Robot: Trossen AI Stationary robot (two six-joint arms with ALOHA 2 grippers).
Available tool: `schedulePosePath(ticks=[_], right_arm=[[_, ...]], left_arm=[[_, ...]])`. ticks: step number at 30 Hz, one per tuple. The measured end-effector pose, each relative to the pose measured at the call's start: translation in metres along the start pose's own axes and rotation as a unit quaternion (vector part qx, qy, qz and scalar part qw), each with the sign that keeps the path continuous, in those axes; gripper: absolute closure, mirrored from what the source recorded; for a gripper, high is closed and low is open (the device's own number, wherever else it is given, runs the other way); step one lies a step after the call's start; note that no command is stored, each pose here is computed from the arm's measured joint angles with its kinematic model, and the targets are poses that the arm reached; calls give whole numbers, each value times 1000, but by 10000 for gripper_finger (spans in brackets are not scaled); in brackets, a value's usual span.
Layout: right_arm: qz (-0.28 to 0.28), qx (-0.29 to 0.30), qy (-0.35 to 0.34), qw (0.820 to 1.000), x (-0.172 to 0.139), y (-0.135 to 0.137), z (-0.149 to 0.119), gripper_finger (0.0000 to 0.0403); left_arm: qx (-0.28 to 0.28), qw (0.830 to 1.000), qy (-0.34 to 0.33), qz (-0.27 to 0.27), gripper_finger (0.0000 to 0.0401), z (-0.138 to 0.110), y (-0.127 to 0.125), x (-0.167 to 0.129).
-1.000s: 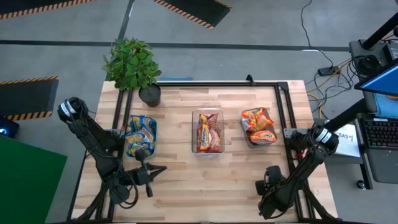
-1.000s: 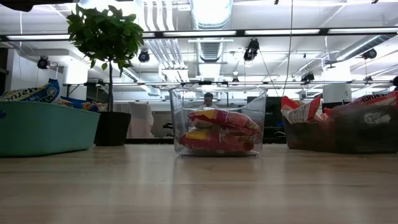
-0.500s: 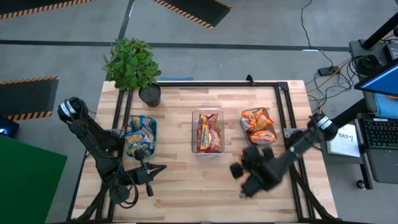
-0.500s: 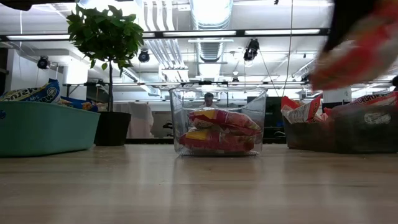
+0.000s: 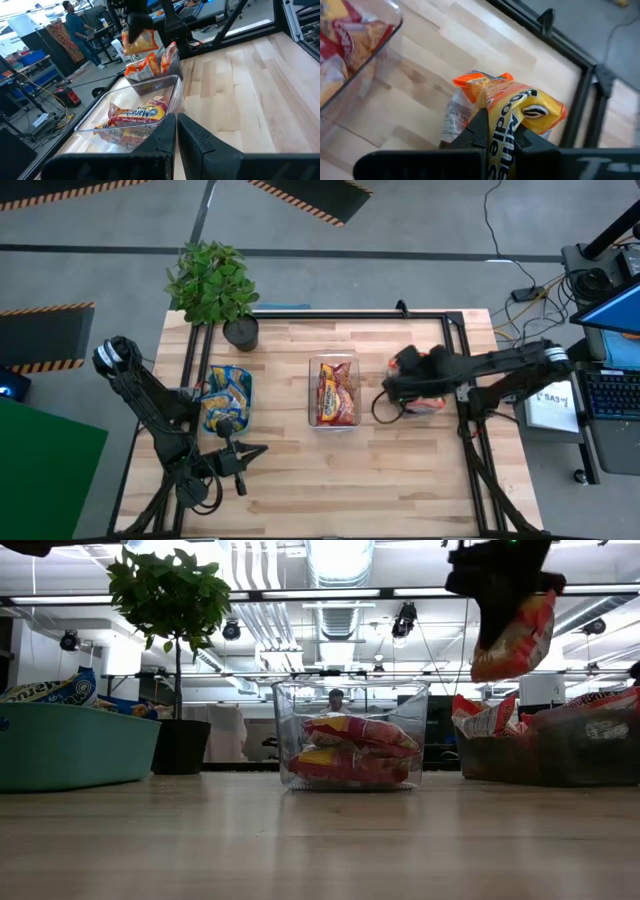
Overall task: Sort Maruchan noodles
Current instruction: Put the orange noodle pack into the black bin
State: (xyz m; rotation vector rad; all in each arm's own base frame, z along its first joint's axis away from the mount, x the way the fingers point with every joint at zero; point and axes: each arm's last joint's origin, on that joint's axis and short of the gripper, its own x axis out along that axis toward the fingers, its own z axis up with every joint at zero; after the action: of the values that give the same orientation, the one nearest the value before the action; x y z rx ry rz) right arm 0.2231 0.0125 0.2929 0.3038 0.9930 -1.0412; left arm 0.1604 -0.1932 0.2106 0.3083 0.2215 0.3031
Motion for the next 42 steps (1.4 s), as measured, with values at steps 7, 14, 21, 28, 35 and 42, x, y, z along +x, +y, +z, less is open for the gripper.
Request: schedulePosePath(ticks=[7,14,21,28,35,42], right_arm=[[62,61,-39,995,26,-20,-20,393],[33,93,-31,995,57,-28,-48,380],[20,102,-24,994,65,-30,-56,311],[22,115,-25,993,60,-31,-46,237],[30,136,-31,990,33,-36,-23,225],[58,165,-51,983,10,-34,-2,287]], left_arm=[[8,1000,0,0,401,0,0,0],[5,1000,0,0,401,0,0,0],[0,1000,0,1,401,0,0,0],[0,1000,0,1,401,0,0,0],[0,1000,0,1,401,0,0,0],[0,1000,0,1,401,0,0,0]])
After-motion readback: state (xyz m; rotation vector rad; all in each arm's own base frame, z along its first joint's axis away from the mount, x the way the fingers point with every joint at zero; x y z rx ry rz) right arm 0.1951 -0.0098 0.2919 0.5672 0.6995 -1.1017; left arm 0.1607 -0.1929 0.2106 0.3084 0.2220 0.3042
